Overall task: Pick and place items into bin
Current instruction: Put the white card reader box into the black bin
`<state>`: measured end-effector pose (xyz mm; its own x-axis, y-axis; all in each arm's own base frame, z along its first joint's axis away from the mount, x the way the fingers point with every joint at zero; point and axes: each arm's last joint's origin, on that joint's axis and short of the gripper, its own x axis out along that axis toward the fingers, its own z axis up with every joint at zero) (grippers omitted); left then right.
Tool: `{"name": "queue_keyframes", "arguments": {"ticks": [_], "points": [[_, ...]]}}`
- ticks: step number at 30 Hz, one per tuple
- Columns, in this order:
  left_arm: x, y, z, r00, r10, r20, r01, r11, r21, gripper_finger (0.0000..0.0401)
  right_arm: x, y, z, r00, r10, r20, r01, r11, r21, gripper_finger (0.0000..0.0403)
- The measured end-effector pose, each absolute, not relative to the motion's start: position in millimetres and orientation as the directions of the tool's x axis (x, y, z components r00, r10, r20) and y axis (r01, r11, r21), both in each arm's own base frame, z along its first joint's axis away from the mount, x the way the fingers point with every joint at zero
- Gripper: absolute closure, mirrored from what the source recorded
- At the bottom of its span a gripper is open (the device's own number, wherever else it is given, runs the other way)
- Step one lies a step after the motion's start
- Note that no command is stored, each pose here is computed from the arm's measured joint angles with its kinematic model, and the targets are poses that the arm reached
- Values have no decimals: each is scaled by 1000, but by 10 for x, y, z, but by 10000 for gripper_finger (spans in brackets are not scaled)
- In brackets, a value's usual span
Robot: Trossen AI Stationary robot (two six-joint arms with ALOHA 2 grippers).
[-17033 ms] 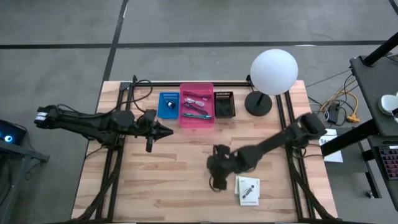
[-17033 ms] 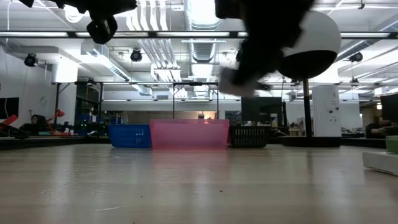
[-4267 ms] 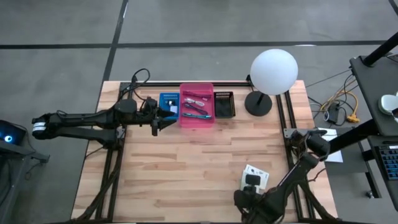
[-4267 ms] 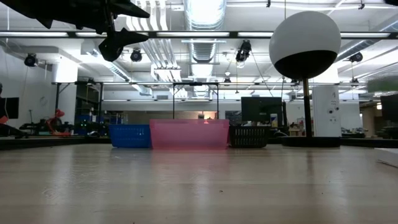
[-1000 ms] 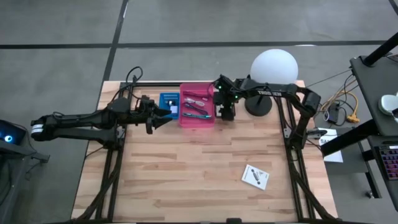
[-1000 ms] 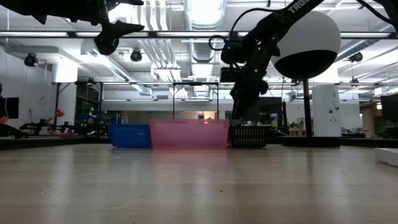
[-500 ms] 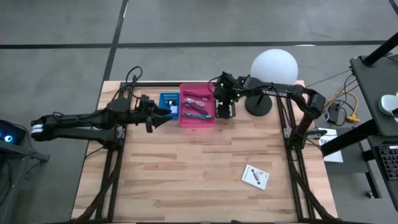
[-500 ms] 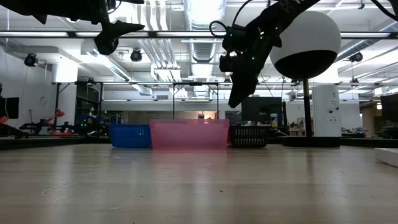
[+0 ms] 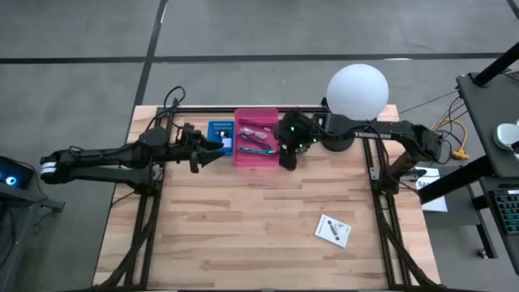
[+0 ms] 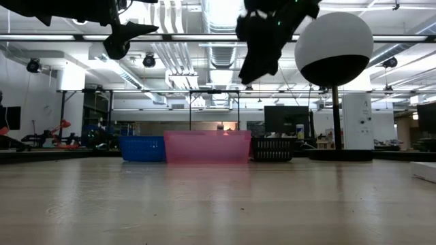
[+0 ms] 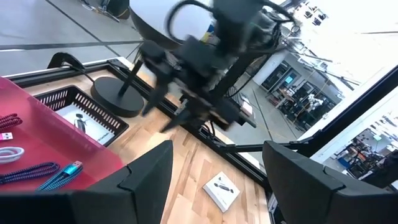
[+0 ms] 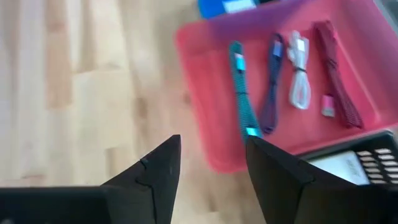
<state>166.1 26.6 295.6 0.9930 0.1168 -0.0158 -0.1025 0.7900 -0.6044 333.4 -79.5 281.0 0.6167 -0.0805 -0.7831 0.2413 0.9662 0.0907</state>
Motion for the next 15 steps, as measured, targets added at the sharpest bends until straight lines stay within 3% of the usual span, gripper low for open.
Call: {"name": "queue_keyframes", "arguments": {"ticks": [6,15], "points": [[1661,265,2956,994,113,-16,-99,791,-604,169,3315,-346,2929,633,-35,-773,179,978,103,243],[1663,264,2955,994,108,-17,-97,797,-597,169,3221,297,2845,526,78,-847,145,973,179,243]]}}
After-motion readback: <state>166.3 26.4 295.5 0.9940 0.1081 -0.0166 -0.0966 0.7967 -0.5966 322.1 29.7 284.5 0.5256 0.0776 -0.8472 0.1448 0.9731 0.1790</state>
